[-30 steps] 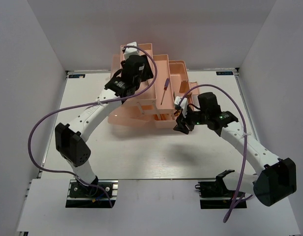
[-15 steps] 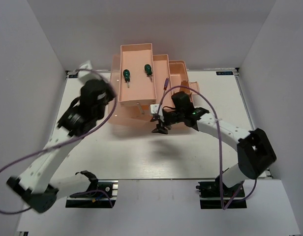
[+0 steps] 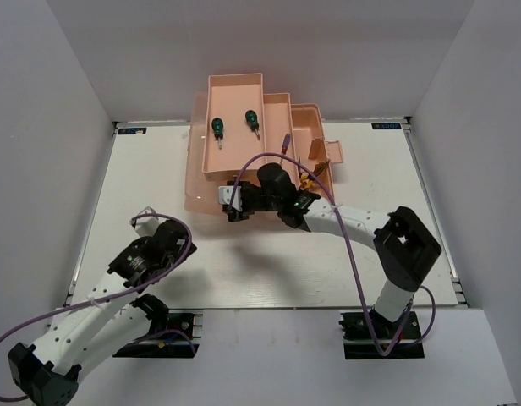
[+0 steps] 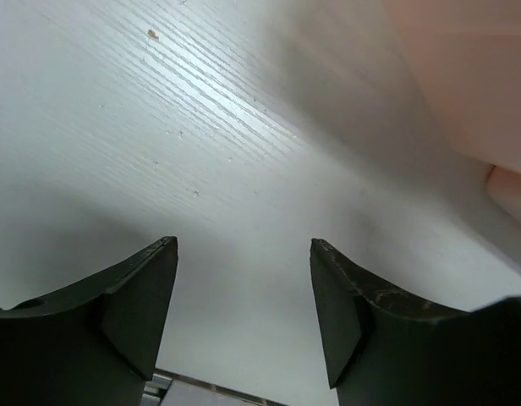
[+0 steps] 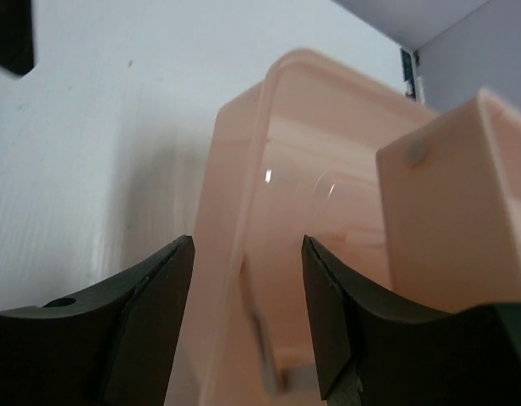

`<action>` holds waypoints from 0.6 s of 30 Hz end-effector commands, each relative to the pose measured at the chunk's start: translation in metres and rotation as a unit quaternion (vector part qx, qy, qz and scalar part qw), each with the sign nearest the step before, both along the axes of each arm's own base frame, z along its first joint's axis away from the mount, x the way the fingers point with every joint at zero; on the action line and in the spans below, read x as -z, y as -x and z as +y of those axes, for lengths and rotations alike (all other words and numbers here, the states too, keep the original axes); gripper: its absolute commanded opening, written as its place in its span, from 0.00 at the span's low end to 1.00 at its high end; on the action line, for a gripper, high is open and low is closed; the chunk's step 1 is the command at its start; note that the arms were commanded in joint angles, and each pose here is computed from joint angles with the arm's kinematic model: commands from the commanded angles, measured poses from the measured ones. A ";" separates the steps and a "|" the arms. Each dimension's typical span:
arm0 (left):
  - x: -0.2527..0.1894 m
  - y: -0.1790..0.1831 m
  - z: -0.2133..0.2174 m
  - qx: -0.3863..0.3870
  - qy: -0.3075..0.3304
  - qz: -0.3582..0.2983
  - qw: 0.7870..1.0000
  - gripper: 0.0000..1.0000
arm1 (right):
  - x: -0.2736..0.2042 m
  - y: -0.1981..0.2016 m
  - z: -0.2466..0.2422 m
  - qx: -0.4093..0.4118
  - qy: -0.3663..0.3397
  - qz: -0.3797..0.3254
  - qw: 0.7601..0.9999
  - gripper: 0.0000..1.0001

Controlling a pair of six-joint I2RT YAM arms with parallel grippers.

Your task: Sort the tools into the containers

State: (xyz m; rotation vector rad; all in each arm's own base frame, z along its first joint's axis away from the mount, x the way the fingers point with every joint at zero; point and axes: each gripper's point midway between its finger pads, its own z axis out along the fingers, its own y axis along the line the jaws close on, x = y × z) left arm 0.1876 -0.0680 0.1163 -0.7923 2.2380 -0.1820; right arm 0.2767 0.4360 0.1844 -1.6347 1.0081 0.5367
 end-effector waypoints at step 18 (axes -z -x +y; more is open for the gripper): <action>0.016 0.009 -0.021 -0.088 0.204 -0.043 0.974 0.82 | 0.017 -0.021 0.034 0.022 0.059 -0.010 0.998 0.52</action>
